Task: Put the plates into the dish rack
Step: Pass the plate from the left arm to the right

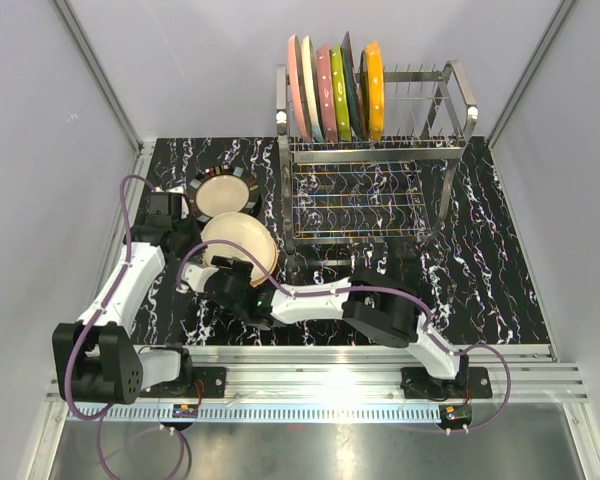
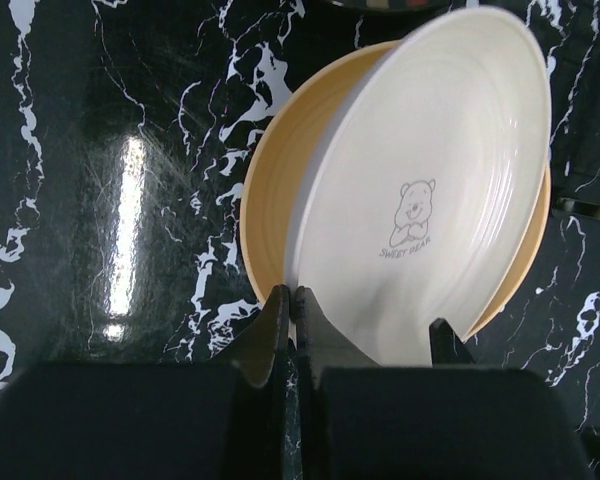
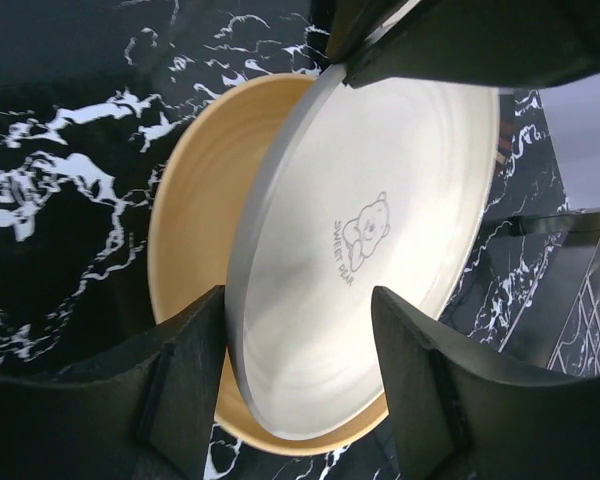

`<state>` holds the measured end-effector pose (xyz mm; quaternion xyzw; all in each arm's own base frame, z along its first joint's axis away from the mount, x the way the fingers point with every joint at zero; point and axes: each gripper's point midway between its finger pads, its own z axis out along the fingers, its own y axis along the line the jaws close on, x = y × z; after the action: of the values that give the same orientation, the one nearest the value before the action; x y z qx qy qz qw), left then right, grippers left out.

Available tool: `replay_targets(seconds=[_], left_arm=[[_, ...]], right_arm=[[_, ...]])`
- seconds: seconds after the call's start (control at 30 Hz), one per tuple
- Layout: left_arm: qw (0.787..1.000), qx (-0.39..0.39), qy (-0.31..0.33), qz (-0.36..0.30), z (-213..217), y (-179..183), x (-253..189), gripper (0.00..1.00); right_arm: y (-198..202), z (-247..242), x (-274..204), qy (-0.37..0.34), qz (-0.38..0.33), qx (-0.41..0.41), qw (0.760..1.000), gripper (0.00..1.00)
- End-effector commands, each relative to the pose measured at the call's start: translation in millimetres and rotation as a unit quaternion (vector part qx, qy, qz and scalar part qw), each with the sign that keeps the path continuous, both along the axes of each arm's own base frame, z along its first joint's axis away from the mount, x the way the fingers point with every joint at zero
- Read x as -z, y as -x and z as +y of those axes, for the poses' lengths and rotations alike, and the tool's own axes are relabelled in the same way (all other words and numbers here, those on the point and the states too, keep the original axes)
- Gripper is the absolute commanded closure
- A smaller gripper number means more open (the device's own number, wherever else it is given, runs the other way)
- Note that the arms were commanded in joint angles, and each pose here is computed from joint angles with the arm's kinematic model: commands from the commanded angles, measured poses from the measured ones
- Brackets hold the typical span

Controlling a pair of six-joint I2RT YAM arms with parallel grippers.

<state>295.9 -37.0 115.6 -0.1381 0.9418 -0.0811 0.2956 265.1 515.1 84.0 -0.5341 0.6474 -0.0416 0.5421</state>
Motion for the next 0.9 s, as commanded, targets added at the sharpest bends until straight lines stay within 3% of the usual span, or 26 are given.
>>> replay_targets(seconds=[0.0, 0.1, 0.4, 0.5, 0.57, 0.73, 0.77, 0.87], left_arm=[[0.998, 0.015, 0.018, -0.051, -7, -11, -22, 1.0], [0.998, 0.014, 0.016, -0.051, -6, -12, -22, 1.0], [0.998, 0.012, 0.012, -0.06, -5, -13, -28, 0.99], [0.998, 0.005, 0.009, -0.062, -2, -13, -29, 0.8], [0.998, -0.001, 0.005, -0.067, 0, -12, -30, 0.78], [0.995, -0.009, 0.01, -0.095, 1, -13, -43, 0.57], [0.995, -0.007, 0.015, -0.099, -1, -13, -44, 0.48], [0.992, -0.007, 0.031, -0.124, -4, -14, -52, 0.32]], right_arm=[[-19, 9, -22, -0.026, -0.04, 0.014, 0.999, 0.36], [-19, 10, -20, -0.024, -0.044, 0.004, 0.999, 0.4], [-7, 14, -40, -0.045, -0.055, -0.023, 0.997, 0.75], [3, 18, -54, -0.047, -0.066, -0.041, 0.996, 0.86], [14, 21, -65, -0.051, -0.071, -0.054, 0.995, 0.93], [38, 25, -85, -0.062, -0.056, -0.077, 0.993, 0.99], [41, 24, -87, -0.063, -0.055, -0.078, 0.993, 1.0], [53, 23, -92, -0.066, -0.037, -0.082, 0.994, 1.0]])
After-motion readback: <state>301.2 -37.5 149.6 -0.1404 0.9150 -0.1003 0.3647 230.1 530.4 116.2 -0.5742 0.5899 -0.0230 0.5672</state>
